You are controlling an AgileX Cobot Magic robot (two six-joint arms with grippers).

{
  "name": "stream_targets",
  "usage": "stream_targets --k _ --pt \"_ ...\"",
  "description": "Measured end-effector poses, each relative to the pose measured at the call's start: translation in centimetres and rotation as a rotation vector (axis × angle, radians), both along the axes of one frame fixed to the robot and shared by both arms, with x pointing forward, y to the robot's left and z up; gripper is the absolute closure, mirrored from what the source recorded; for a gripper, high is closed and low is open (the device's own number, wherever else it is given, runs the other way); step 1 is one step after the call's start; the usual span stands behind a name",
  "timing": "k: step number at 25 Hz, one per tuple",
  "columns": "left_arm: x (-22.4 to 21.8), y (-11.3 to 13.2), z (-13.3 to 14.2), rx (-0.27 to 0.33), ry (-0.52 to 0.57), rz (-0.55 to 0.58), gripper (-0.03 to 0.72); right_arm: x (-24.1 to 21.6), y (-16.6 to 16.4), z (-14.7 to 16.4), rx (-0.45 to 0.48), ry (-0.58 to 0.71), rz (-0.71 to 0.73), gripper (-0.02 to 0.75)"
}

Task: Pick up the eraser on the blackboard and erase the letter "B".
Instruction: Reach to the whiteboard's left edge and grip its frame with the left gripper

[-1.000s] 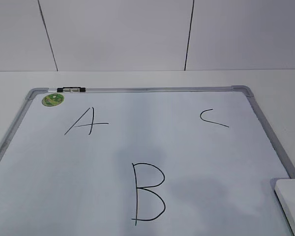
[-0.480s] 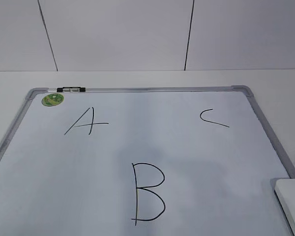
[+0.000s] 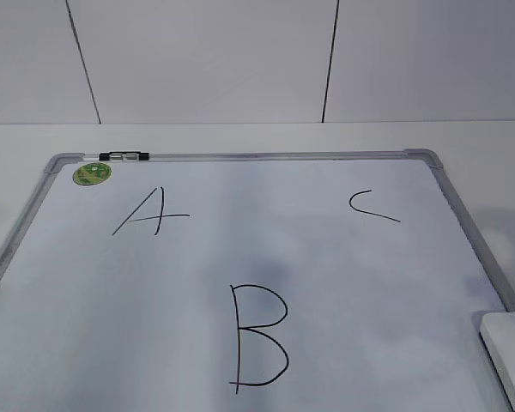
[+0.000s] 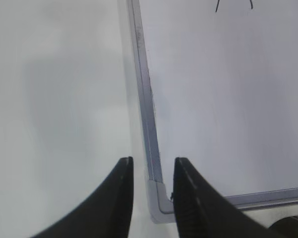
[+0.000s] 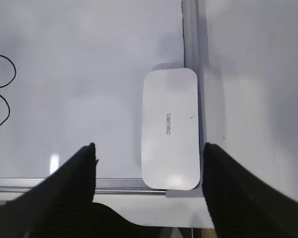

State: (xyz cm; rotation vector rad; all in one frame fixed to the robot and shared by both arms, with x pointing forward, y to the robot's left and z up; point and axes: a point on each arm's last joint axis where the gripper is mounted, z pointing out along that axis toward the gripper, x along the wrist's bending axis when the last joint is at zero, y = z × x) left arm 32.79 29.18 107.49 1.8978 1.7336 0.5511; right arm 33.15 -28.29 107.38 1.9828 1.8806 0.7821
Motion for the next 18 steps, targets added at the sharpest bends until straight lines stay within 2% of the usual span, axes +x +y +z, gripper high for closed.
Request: stream_targets --k 1,3,7,8,9,10,11,13,14,18 --pt "0.0 0.0 0.0 0.000 0.000 0.000 0.470 0.7 0.1 0.2 0.000 0.026 0.001 0.203" --pt "2.7 -0.1 -0.2 0.001 0.101 0.000 0.470 2.1 0.1 0.3 -0.004 0.089 0.006 0.203" --pt "5.4 -0.2 -0.6 0.003 0.189 0.001 0.470 4.2 0.3 0.1 -0.009 0.213 0.015 0.203" --pt "6.9 -0.2 -1.1 0.004 0.238 0.001 0.469 4.6 0.3 -0.1 -0.009 0.244 0.017 0.203" --pt "6.9 -0.2 -1.1 0.004 0.238 0.001 0.469 5.0 0.3 -0.3 -0.011 0.270 0.018 0.203" --pt "6.9 -0.2 -1.1 0.004 0.238 0.001 0.469 5.4 0.4 -0.5 -0.011 0.289 0.018 0.203" --pt "9.8 -0.3 -1.7 0.006 0.304 0.002 0.469 5.7 0.4 -0.7 -0.013 0.308 0.020 0.203" --pt "9.8 -0.3 -1.7 0.006 0.304 0.002 0.469 6.1 0.4 -1.1 -0.014 0.334 0.020 0.203" --pt "12.7 -0.3 -2.3 0.012 0.357 0.002 0.469 6.2 0.4 -1.3 -0.014 0.343 0.020 0.203" --pt "15.9 -0.3 -3.3 0.019 0.408 0.002 0.469 6.6 0.4 -1.4 -0.014 0.339 0.018 0.204"
